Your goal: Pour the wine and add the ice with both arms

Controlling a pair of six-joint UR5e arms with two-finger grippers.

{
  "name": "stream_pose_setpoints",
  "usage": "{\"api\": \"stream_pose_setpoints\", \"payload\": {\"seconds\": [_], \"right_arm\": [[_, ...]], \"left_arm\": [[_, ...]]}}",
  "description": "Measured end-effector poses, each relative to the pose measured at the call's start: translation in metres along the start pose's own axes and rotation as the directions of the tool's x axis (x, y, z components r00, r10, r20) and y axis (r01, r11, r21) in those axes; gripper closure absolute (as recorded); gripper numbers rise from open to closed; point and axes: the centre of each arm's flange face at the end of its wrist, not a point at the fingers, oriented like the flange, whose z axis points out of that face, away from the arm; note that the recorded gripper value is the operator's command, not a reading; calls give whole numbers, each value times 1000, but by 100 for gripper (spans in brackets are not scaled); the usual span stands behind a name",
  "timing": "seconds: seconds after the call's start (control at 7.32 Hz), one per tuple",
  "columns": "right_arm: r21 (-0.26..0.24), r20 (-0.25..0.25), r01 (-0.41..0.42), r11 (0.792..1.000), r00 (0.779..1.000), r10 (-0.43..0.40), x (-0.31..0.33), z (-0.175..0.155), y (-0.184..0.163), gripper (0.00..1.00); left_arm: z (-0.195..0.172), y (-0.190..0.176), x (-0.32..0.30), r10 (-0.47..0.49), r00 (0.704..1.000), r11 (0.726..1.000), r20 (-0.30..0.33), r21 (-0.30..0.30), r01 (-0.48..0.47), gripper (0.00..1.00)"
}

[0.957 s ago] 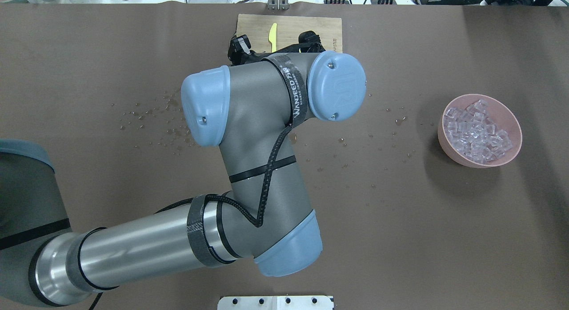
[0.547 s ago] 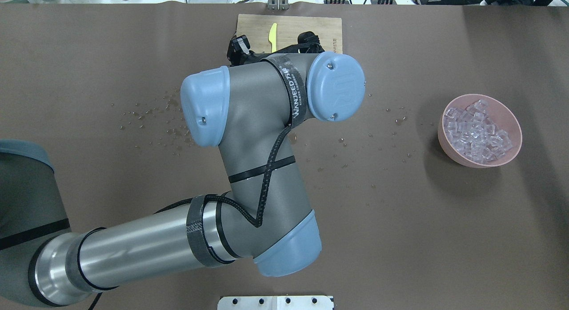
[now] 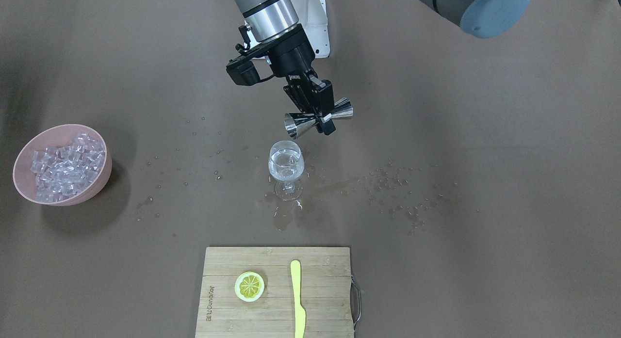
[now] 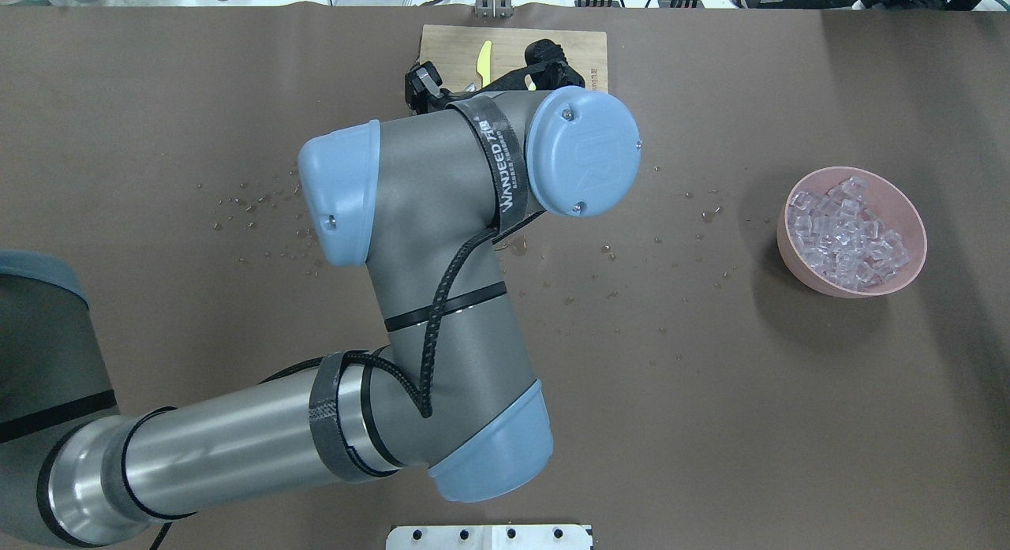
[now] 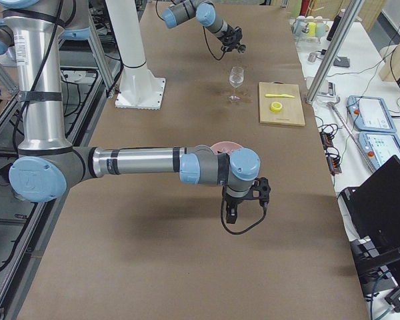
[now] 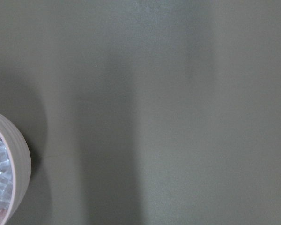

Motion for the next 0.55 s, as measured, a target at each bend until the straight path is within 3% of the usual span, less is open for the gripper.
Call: {"api": "stream_pose_setpoints", "payload": {"seconds": [0.55], "right_arm": [[8,0,10,1000,1000,-10,-4,-4,-2,0]], "left_arm": [[16,43,-29,-153,985,979,-81,122,162,100]]}}
